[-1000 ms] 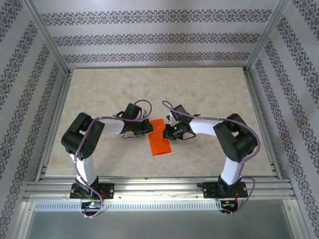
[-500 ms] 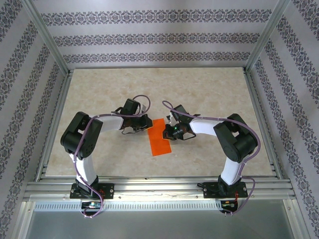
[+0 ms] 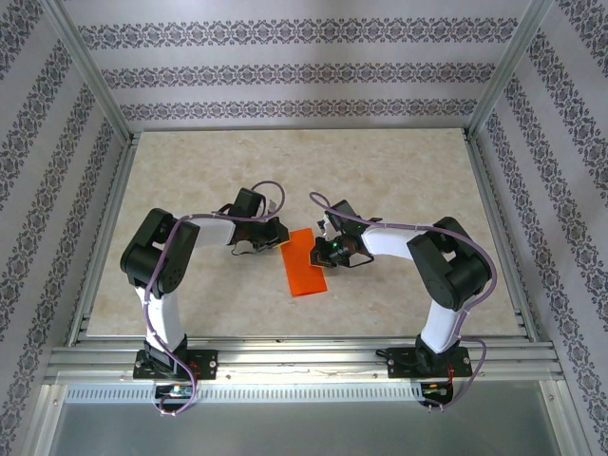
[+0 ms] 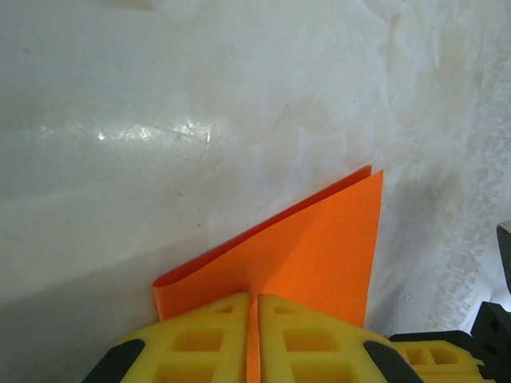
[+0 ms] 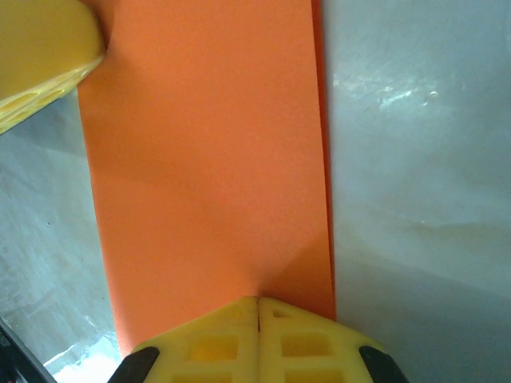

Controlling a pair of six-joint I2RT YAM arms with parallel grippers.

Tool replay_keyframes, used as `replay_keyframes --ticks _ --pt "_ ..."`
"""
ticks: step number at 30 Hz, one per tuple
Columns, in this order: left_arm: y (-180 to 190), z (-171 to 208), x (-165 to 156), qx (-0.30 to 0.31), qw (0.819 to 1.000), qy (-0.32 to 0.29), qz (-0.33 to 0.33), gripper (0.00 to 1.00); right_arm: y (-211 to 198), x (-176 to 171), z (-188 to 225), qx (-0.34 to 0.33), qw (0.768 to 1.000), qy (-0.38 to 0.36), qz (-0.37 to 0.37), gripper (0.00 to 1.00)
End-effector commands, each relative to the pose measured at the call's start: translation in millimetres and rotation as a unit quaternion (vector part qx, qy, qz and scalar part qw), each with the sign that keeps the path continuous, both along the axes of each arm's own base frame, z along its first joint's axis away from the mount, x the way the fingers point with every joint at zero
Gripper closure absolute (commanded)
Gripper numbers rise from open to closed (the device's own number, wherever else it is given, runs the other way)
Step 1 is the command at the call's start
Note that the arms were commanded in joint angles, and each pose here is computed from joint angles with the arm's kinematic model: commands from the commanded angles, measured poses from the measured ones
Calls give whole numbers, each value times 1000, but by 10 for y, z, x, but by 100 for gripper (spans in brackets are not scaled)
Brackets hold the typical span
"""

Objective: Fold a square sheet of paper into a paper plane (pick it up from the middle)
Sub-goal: First fold the square sheet of paper in half at the center of the table.

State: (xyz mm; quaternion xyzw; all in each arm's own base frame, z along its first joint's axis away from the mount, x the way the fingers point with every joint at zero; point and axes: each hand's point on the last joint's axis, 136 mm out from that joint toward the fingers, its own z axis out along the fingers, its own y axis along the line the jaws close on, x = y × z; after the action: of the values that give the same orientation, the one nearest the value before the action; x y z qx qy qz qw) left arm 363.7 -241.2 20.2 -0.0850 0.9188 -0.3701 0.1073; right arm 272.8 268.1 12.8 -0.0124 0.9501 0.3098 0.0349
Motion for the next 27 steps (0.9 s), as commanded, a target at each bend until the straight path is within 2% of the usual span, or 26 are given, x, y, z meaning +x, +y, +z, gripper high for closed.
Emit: replay_keyframes --ticks 1,7,18,24,27 --pt "335 -284 22 41 998 33 47 87 -394 -324 -403 -97 994 57 -5 100" --pt "419 -276 143 60 995 50 68 87 -394 -322 -385 -96 994 55 -5 100" --pt "521 -163 306 98 991 44 84 86 -401 -328 -382 -95 994 55 -5 100" --pt "418 229 330 69 995 7 67 85 -381 -310 -364 -91 994 53 -6 100" --pt "350 448 226 54 997 -11 55 84 -380 -304 -349 -91 994 52 -6 100"
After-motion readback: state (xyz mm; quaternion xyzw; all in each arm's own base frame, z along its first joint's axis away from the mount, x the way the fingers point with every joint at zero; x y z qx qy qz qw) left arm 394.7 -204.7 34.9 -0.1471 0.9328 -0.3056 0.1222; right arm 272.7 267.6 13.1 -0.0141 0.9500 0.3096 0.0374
